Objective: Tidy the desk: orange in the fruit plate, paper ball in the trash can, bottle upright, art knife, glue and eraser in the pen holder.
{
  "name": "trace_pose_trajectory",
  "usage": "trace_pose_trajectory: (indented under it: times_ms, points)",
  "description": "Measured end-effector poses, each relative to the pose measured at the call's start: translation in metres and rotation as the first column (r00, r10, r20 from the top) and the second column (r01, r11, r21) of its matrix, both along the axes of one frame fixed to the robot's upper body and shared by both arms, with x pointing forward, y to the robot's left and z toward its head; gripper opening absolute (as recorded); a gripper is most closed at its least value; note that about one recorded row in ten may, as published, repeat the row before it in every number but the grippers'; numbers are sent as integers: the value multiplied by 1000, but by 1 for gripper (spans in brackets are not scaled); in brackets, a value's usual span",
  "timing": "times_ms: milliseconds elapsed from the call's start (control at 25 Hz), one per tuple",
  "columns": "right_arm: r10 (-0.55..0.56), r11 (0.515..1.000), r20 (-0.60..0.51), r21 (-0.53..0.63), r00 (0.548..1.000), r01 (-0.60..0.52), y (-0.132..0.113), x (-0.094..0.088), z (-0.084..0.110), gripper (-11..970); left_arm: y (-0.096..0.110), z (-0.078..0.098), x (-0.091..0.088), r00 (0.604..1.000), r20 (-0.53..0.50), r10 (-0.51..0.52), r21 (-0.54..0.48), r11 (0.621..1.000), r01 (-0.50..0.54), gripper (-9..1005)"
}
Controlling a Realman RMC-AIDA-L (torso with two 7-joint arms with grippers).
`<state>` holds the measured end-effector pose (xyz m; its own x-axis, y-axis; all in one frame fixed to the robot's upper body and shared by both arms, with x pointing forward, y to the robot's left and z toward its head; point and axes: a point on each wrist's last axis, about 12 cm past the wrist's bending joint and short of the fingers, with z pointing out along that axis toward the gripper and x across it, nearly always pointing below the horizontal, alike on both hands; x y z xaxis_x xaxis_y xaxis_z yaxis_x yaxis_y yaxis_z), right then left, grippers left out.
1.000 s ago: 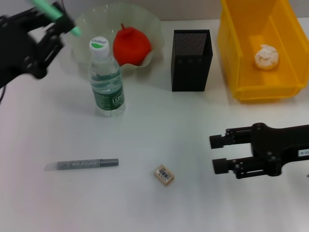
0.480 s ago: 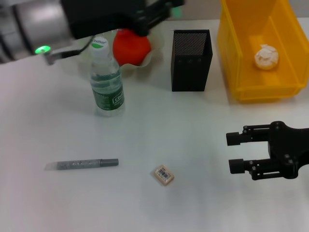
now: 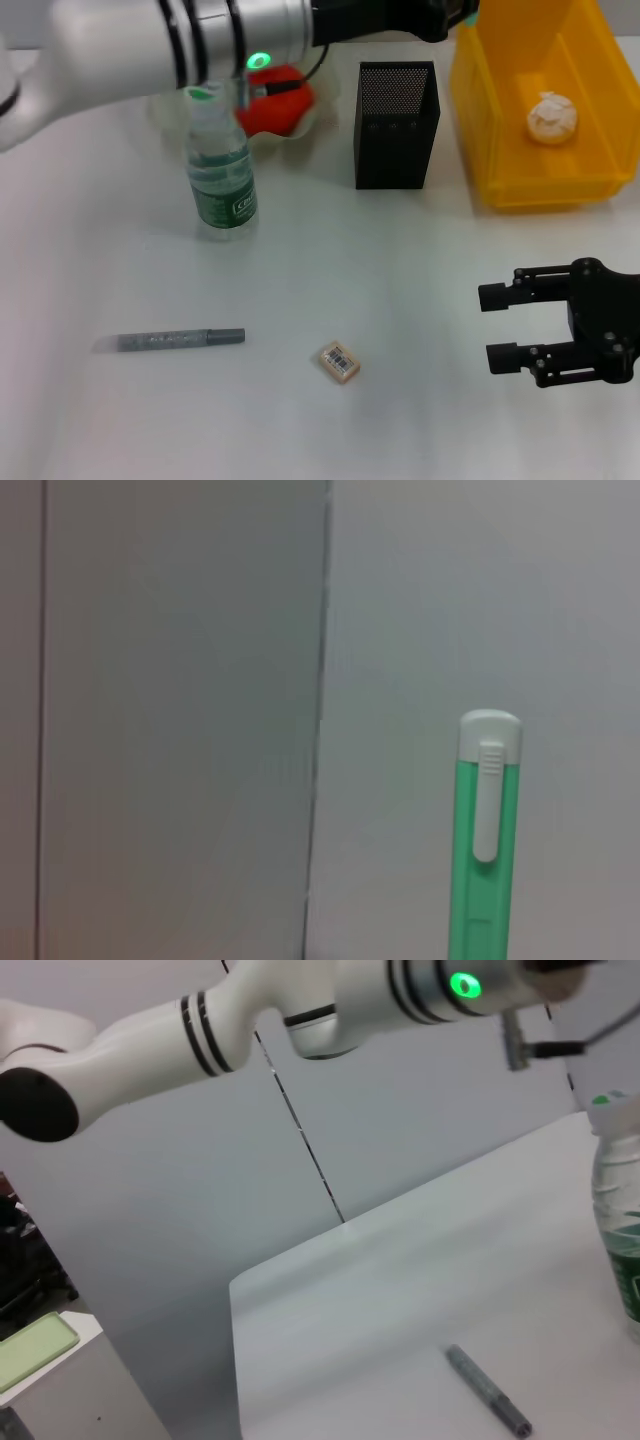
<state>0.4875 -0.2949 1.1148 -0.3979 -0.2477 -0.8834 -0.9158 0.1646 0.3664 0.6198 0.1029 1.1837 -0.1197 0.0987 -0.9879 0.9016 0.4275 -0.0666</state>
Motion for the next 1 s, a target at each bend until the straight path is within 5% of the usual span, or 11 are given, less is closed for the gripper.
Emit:
trace_pose_trajectory:
  times_ms: [440, 1000]
  points:
    - [-91, 994, 90, -50, 992, 96, -27, -7, -1, 701, -19, -20, 15, 983, -65, 174, 96, 981, -167, 203]
    - [-275, 955, 163, -66, 948, 288, -68, -17, 6, 701, -17, -38, 23, 963, -100, 248, 165, 959, -230, 204]
